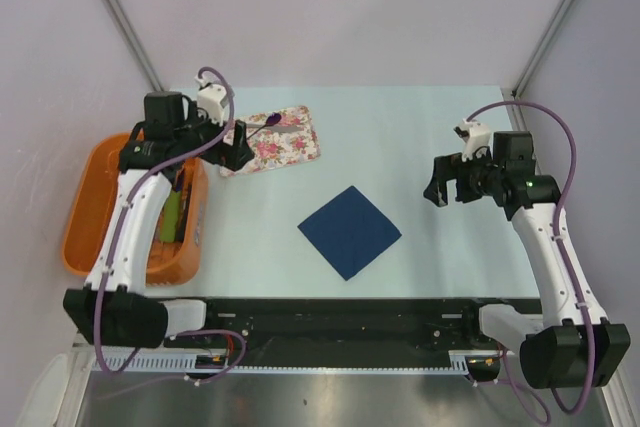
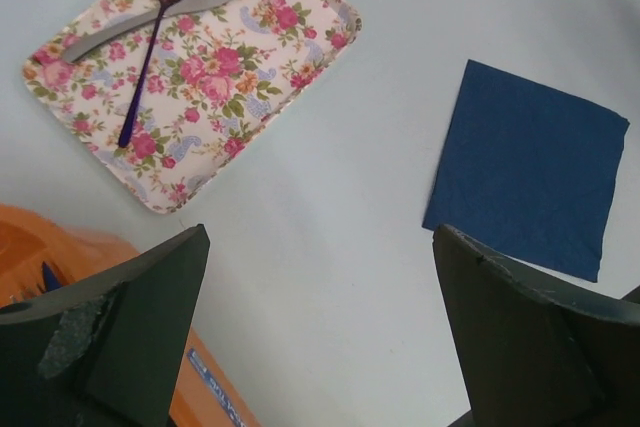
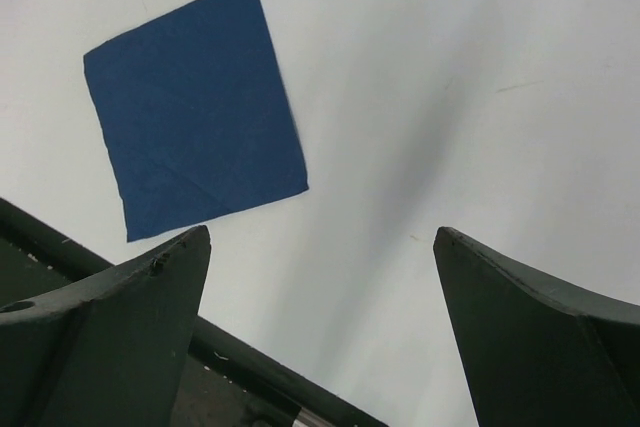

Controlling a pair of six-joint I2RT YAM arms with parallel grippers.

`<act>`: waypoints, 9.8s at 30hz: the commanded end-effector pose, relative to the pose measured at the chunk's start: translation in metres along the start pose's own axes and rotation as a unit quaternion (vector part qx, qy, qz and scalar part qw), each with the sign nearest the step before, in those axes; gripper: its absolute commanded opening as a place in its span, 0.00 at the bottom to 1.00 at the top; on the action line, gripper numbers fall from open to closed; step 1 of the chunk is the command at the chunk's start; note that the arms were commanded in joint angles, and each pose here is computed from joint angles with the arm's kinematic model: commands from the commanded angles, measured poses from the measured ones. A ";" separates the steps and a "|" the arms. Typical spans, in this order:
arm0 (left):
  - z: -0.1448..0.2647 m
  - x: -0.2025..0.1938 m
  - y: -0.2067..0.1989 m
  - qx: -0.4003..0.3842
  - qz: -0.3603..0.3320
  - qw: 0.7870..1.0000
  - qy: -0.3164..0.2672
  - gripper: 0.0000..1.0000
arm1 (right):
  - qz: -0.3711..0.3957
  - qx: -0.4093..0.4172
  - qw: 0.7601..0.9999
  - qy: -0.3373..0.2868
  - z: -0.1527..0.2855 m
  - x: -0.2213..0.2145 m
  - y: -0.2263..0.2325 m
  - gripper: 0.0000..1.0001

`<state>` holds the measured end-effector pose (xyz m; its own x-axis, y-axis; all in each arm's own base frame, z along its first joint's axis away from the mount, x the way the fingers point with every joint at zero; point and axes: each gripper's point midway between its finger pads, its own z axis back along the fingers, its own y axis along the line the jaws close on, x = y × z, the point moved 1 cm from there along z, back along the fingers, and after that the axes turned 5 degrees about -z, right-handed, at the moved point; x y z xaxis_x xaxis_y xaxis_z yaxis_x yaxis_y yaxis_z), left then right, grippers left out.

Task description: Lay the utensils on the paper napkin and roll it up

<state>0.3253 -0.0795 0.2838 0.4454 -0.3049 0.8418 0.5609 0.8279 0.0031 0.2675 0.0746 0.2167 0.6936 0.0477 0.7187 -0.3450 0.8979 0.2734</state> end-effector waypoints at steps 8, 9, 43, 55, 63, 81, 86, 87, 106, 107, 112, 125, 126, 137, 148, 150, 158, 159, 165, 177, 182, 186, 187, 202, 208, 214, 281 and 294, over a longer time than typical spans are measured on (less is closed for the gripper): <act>-0.106 0.027 0.048 0.031 0.031 0.999 0.029 0.93 | 0.007 0.034 0.999 0.019 -0.012 -0.004 0.003 1.00; -0.128 0.015 0.054 0.034 0.053 0.997 0.051 0.92 | 0.006 0.033 0.999 0.020 -0.013 -0.005 0.003 1.00; -0.321 -0.004 0.155 0.103 0.174 0.979 0.016 0.98 | -0.022 0.013 0.996 0.083 -0.038 -0.028 -0.018 1.00; -0.328 -0.026 0.145 0.063 0.277 0.958 0.038 0.98 | -0.030 0.002 0.996 0.086 -0.039 -0.028 -0.024 1.00; -0.334 -0.051 0.166 0.129 0.329 0.934 0.056 0.99 | -0.035 -0.002 0.995 0.094 -0.043 -0.029 -0.028 1.00; -0.258 -0.111 0.081 0.113 0.423 0.885 0.157 0.92 | -0.029 0.004 0.997 0.076 -0.036 -0.027 -0.023 1.00; -0.251 -0.113 0.042 0.082 0.419 0.888 0.171 0.92 | -0.029 0.006 0.997 0.070 -0.033 -0.025 -0.021 1.00; -0.250 -0.110 0.041 0.082 0.417 0.889 0.168 0.93 | -0.027 0.008 0.997 0.067 -0.033 -0.024 -0.020 1.00; -0.187 -0.048 0.064 -0.060 -0.119 0.977 0.165 0.49 | -0.025 0.034 0.997 0.059 -0.028 -0.020 -0.010 1.00; -0.190 -0.054 0.059 -0.081 -0.133 0.973 0.172 0.47 | -0.025 0.034 0.997 0.061 -0.027 -0.020 -0.009 1.00; -0.206 -0.073 0.043 -0.103 -0.165 0.959 0.206 0.29 | -0.024 0.032 0.997 0.061 -0.027 -0.020 -0.010 1.00; -0.250 -0.102 0.040 -0.094 -0.201 0.939 0.262 0.19 | -0.025 0.025 0.997 0.067 -0.029 -0.023 -0.013 1.00; -0.252 -0.103 0.042 -0.091 -0.201 0.939 0.264 0.19 | -0.026 0.025 0.997 0.068 -0.029 -0.023 -0.013 1.00; -0.262 -0.111 0.054 -0.084 -0.193 0.938 0.274 0.18 | -0.026 0.021 0.997 0.072 -0.031 -0.026 -0.015 1.00; -0.251 -0.123 0.079 -0.071 -0.213 0.925 0.306 0.39 | -0.026 0.021 0.997 0.074 -0.031 -0.027 -0.016 1.00; -0.249 -0.128 0.080 -0.073 -0.219 0.920 0.315 0.40 | -0.025 0.020 0.997 0.073 -0.031 -0.026 -0.016 1.00; -0.243 -0.146 0.085 -0.074 -0.242 0.902 0.351 0.46 | -0.025 0.019 0.997 0.072 -0.031 -0.026 -0.016 1.00; -0.242 -0.147 0.086 -0.074 -0.244 0.901 0.352 0.46 | -0.026 0.019 0.997 0.073 -0.031 -0.027 -0.016 1.00; -0.249 -0.145 0.078 -0.089 -0.228 0.907 0.343 0.32 | -0.026 0.021 0.997 0.073 -0.033 -0.025 -0.016 1.00; -0.282 -0.128 0.060 -0.075 -0.081 0.946 0.304 0.15 | -0.026 0.020 0.997 0.072 -0.033 -0.024 -0.017 1.00; -0.276 -0.122 0.062 -0.067 -0.074 0.947 0.307 0.20 | -0.024 0.020 0.997 0.072 -0.032 -0.025 -0.017 1.00; -0.263 -0.125 0.065 -0.076 -0.108 0.938 0.320 0.31 | -0.023 0.021 0.997 0.070 -0.031 -0.025 -0.016 1.00; -0.260 -0.126 0.067 -0.075 -0.113 0.936 0.324 0.33 | -0.023 0.022 0.997 0.069 -0.031 -0.024 -0.015 1.00; -0.233 -0.121 0.088 -0.097 -0.173 0.922 0.332 0.48 | -0.022 0.027 0.997 0.068 -0.029 -0.023 -0.013 1.00; -0.225 -0.111 0.084 -0.127 -0.196 0.921 0.312 0.48 | -0.023 0.029 0.997 0.068 -0.030 -0.023 -0.013 1.00; -0.224 -0.124 0.091 -0.132 -0.229 0.905 0.332 0.44 | -0.022 0.030 0.997 0.067 -0.029 -0.022 -0.012 1.00; -0.165 0.010 -0.098 0.043 0.120 0.978 0.163 0.00 | -0.041 0.022 0.997 0.054 -0.026 -0.017 -0.019 1.00; -0.161 -0.049 -0.192 0.002 0.307 0.929 0.209 0.00 | -0.041 0.017 0.998 0.046 -0.024 -0.014 -0.022 1.00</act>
<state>0.3121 -0.2683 0.1302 0.9320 -0.0587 0.3576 0.1775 0.9343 -0.3092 0.2751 0.0650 0.1695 0.8116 0.0287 0.5835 -0.2880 0.8886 0.3569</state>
